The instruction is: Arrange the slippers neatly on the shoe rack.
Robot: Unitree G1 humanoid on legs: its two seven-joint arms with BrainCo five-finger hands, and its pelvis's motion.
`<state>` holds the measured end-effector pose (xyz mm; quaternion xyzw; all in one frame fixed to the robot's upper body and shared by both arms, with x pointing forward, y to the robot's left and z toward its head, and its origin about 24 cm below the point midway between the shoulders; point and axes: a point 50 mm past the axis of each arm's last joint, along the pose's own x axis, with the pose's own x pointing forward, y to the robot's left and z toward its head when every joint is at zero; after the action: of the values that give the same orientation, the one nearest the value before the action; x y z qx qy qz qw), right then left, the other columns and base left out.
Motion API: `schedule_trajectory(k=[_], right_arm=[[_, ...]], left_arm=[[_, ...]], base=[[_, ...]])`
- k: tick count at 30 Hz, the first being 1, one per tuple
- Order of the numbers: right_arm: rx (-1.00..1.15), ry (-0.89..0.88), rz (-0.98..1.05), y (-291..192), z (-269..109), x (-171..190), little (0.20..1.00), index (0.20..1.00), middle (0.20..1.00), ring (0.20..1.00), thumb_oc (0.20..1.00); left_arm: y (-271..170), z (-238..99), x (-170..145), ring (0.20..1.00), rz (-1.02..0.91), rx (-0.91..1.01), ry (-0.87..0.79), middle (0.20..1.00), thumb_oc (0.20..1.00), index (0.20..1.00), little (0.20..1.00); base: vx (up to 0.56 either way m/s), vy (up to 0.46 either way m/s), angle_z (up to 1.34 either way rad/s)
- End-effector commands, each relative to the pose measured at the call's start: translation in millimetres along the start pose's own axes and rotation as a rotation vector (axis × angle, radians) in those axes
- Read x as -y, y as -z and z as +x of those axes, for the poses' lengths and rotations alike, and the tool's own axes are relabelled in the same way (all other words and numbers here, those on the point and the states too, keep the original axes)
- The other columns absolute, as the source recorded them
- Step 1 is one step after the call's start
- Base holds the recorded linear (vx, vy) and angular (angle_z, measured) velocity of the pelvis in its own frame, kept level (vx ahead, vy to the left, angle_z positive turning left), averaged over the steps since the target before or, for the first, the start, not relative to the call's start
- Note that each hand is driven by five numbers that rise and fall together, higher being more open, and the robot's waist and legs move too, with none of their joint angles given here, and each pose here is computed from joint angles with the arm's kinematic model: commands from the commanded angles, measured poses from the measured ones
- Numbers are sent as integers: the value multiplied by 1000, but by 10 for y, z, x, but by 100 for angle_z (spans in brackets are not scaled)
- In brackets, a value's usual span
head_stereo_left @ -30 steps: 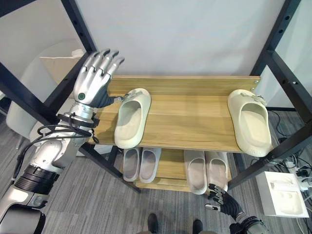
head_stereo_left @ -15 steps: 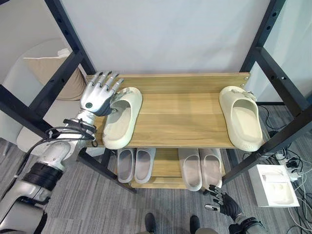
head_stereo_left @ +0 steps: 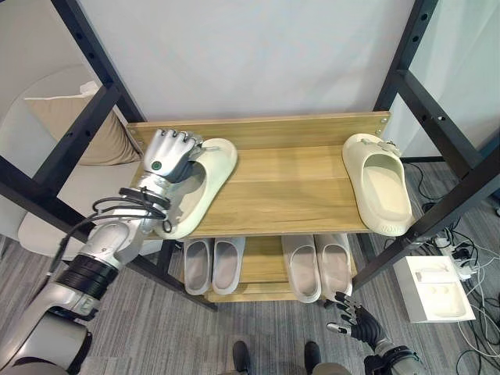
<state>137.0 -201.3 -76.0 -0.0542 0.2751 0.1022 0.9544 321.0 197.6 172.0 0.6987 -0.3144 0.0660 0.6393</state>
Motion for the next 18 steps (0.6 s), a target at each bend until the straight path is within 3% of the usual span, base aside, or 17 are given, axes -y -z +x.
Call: schedule_trajectory(k=[1,9,18], right_arm=[[132,14,18,-252,52,0,1000,1000,1000,1000,1000],[135,56,46,-280,84,66,1000,1000,1000,1000,1000],[140,61,64,-285,81,75,1000,1000,1000,1000,1000]], left_arm=[[59,378,-352,200,-5,-5,-191,200,200,200,200],[-392,799,-366,200,-23,138,-184,200,200,200,200],[-554,1127,-405,200,-19,158,-152,200,200,200,200]], base=[[0,0,0],[7,-26,-2],[20,-31,-15]])
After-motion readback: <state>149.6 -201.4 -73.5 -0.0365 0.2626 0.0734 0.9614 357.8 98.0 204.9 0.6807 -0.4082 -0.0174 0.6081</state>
